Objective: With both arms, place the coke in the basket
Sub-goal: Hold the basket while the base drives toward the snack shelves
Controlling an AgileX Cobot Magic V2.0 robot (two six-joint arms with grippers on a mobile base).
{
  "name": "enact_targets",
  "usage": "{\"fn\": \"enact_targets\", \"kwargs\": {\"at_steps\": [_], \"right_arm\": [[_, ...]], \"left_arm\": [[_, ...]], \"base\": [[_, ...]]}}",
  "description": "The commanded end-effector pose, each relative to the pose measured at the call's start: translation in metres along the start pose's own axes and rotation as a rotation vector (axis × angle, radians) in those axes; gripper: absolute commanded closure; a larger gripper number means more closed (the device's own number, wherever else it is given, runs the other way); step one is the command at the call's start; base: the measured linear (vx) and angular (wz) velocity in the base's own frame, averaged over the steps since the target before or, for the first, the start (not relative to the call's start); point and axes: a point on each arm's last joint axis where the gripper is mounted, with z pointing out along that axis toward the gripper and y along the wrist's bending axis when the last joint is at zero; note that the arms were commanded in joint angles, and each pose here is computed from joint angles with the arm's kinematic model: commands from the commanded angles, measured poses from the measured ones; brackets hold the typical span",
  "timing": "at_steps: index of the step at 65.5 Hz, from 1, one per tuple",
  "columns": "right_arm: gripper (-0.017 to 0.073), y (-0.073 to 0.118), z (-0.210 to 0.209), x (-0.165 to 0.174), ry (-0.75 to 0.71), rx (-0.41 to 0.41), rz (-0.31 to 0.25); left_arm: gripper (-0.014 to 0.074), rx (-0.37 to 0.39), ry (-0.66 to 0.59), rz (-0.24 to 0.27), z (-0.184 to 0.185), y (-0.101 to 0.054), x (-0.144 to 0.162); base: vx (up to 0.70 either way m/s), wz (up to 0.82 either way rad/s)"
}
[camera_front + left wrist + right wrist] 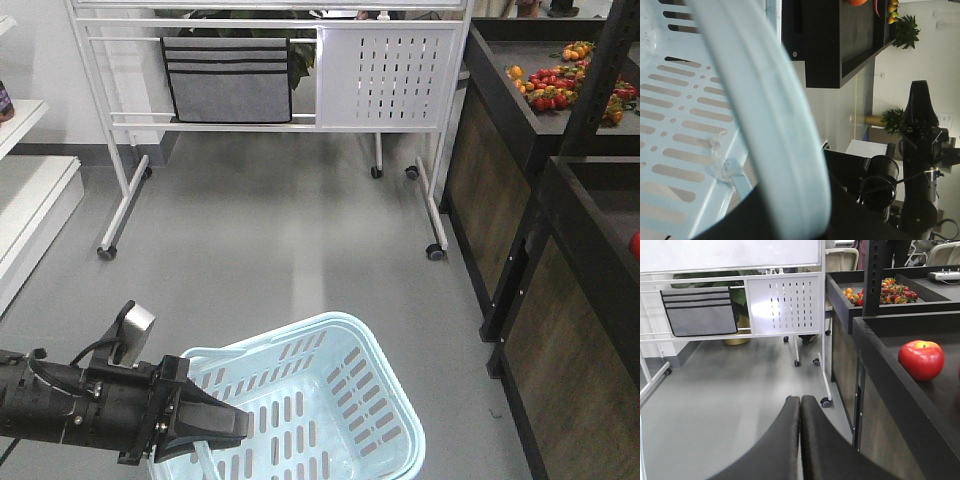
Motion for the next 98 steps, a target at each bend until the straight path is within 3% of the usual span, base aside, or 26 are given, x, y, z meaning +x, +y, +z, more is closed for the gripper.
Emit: {"fn": "enact_targets", "kwargs": {"at_steps": [1,98], "right_arm": [[0.0569,0.0003,0.0012,-0.0041,-0.053,-0.001,-0.016],[0.0569,0.0003,0.0012,-0.0041,-0.053,-0.001,-0.016]], "left_arm": [[0.0601,0.116,-0.007,0.027,-0.0036,-0.0202,0.0001],[0.0600,0.116,-0.007,0.027,-0.0036,-0.0202,0.0000]], "base": [[0.23,0.00],[0.23,0.03]]}}
